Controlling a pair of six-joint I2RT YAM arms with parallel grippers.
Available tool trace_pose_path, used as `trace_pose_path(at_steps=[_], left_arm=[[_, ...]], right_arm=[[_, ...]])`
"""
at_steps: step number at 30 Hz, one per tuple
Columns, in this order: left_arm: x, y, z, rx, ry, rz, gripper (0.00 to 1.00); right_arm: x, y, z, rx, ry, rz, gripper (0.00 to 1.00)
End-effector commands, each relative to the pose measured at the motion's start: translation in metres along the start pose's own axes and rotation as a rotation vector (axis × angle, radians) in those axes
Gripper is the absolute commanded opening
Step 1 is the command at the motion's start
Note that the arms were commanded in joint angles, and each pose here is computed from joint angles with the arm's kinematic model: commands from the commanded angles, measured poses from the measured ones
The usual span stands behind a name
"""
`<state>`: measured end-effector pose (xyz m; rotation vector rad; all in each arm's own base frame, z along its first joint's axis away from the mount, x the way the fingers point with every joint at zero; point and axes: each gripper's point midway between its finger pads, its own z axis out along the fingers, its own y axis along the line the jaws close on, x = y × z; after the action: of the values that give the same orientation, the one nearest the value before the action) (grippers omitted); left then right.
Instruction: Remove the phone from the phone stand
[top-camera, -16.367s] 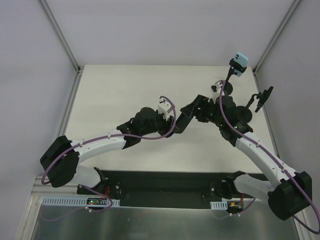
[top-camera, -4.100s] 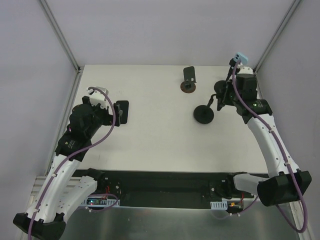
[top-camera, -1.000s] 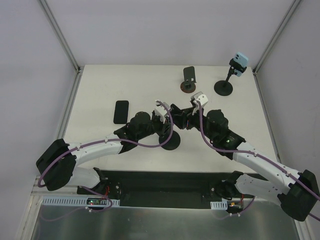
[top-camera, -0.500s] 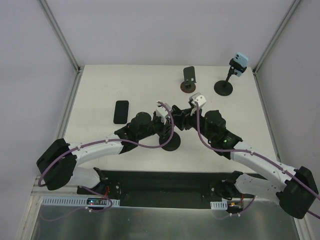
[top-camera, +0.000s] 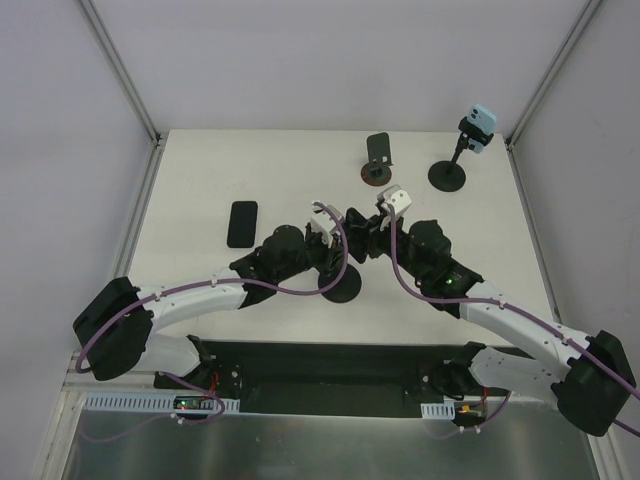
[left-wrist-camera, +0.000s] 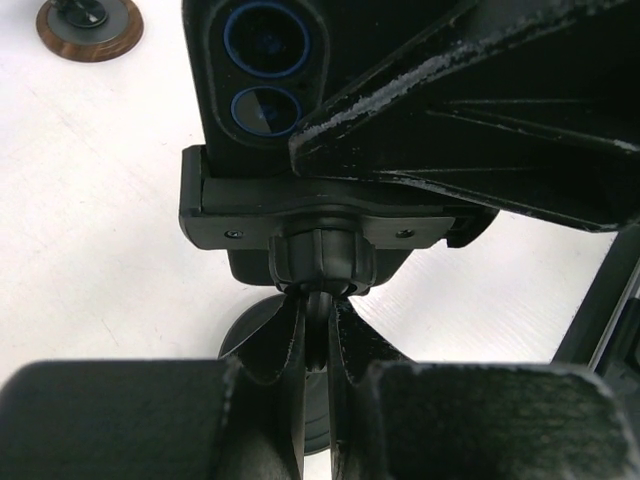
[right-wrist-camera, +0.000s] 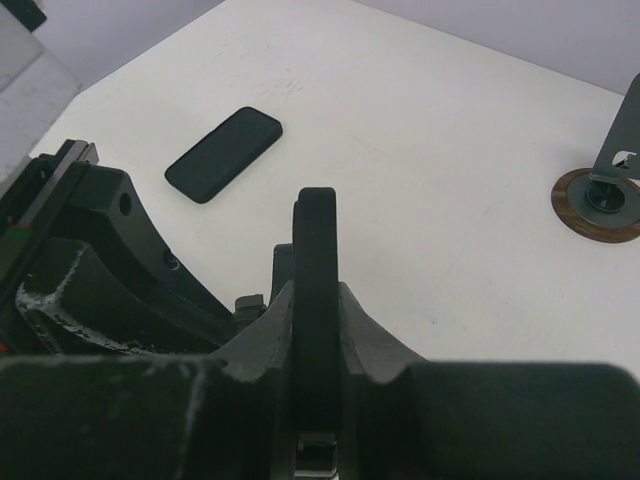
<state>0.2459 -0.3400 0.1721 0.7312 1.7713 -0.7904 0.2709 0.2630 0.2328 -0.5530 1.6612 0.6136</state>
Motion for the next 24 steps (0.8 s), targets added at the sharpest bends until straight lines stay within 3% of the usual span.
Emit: trace_pose_path(at_steps=[1,9,14,21,24], left_arm=[[-0.005,0.02,-0.004,-0.167,-0.007,-0.113,0.0],[0.015,0.096,-0.04,-0.577,0.032,-0.289,0.0],[0.022,0.13,-0.06,-0.649,0.009,-0.435,0.0],[0.016,0.137,-0.064,-0.661,0.019,-0.427,0.0],[0.02,0.129,-0.061,-0.619,0.021,-0.407,0.0]], right_arm=[[-0.021,0.005,-0.002,-0.018,-0.076,0.011,0.01],[-0.014,0.009,-0.002,-0.043,-0.04,-0.018,0.01],[-0.01,0.018,-0.004,-0.085,-0.008,-0.051,0.01],[-0.003,0.021,-0.002,-0.084,0.028,-0.066,0.01],[-0.004,0.005,-0.003,0.008,0.023,-0.047,0.01]])
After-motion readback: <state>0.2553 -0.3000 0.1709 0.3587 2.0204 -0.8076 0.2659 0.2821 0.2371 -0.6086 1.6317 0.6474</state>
